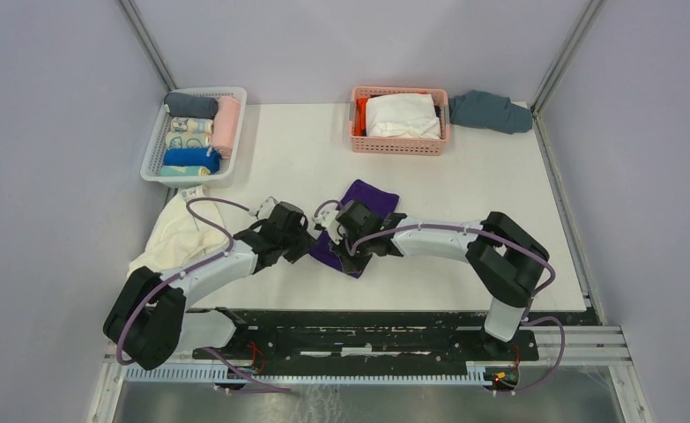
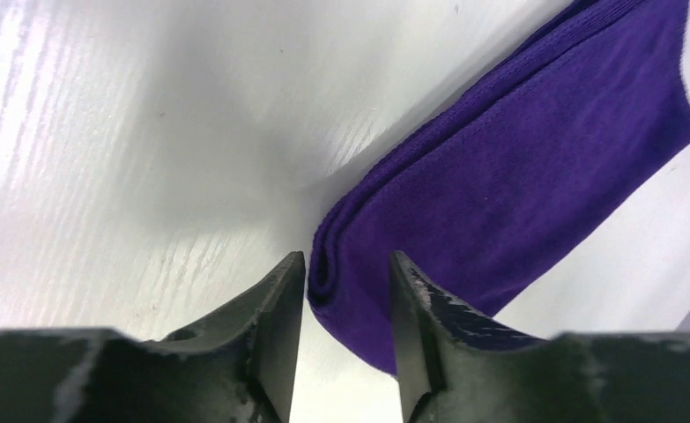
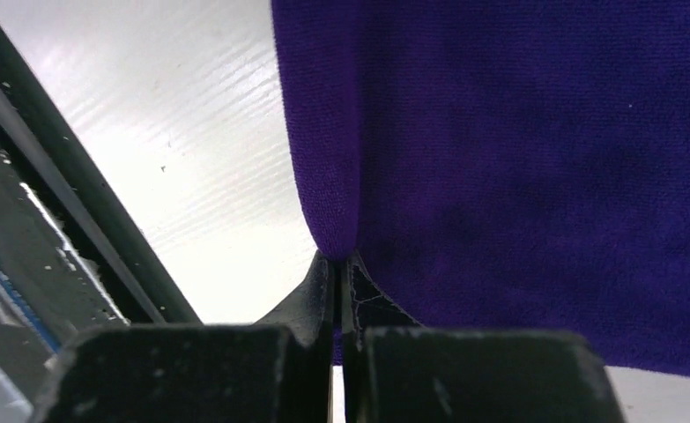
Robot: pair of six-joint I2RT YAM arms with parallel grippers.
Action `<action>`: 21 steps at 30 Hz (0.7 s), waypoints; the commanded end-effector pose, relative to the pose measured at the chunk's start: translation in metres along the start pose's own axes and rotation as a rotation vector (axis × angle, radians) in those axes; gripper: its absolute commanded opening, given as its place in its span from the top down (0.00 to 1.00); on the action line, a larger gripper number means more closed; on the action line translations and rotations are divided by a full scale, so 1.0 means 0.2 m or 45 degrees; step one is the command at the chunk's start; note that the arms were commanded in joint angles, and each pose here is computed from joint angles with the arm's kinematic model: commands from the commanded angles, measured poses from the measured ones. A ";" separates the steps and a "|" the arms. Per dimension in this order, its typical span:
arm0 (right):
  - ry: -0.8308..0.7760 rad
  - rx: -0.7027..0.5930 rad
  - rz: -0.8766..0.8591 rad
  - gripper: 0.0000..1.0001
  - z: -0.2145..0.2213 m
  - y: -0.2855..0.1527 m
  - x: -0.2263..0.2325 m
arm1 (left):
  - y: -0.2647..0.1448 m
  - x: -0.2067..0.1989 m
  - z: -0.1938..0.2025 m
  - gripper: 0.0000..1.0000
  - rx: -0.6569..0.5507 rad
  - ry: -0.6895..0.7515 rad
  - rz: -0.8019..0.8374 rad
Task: Roll the towels
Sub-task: Roll the towel at the center of the board.
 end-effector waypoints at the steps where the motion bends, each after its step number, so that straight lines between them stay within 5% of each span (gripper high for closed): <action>1: 0.169 0.014 -0.302 0.99 -0.10 -0.02 0.04 | -0.05 0.04 -0.06 0.47 -0.114 -0.040 -0.003; 7: 0.386 0.002 -0.547 0.99 -0.14 -0.02 -0.02 | -0.12 0.07 -0.08 0.29 -0.170 -0.047 0.036; 21: 0.779 -0.010 -0.847 0.98 -0.09 0.07 -0.24 | -0.16 0.09 0.01 0.27 -0.145 -0.050 0.307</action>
Point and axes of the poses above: each gripper's point midway between its finger pads, its own y axis out along the fingers, its own x axis along the line the jaws close on, z = x × y, the point moved 4 cm from there along -y, back along the fingers, and after that the axes turned 5 degrees about y, right-handed, at the moved point
